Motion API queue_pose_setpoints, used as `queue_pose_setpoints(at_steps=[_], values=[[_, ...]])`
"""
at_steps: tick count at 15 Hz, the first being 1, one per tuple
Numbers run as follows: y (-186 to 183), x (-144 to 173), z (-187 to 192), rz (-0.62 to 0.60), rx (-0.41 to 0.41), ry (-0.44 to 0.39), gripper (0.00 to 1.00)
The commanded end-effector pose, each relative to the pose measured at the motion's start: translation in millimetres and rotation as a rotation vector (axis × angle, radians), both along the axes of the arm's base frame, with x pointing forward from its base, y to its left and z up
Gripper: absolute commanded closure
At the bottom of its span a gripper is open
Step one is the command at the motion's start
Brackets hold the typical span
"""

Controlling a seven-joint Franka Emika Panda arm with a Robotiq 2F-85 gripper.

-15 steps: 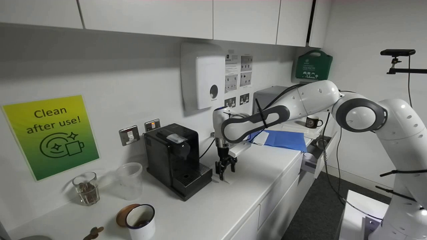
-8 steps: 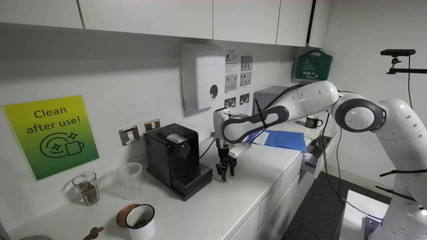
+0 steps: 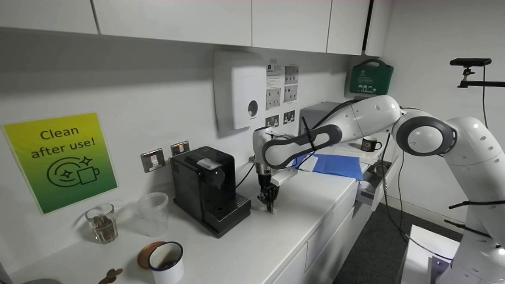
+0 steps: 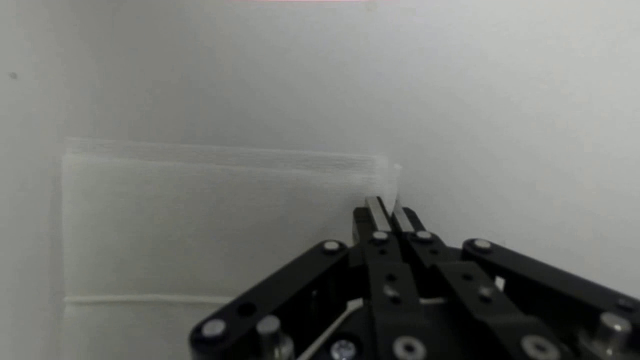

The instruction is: Pick up the napkin from the counter and put it on the blue cloth

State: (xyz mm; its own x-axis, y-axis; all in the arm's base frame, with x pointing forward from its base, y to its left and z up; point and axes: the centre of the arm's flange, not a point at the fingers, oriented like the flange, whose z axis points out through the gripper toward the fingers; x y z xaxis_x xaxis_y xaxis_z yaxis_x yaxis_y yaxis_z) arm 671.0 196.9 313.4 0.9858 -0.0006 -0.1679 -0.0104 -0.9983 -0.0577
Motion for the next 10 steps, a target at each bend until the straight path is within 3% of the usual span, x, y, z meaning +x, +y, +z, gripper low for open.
queue_pose_setpoints(at_steps=[1,10], values=[[-6.4,-8.9,14.4,-0.023,-0.004,0.009,1.0],[-59.8,-54.7,108.0,-0.163,-0.063,-0.091,1.0]])
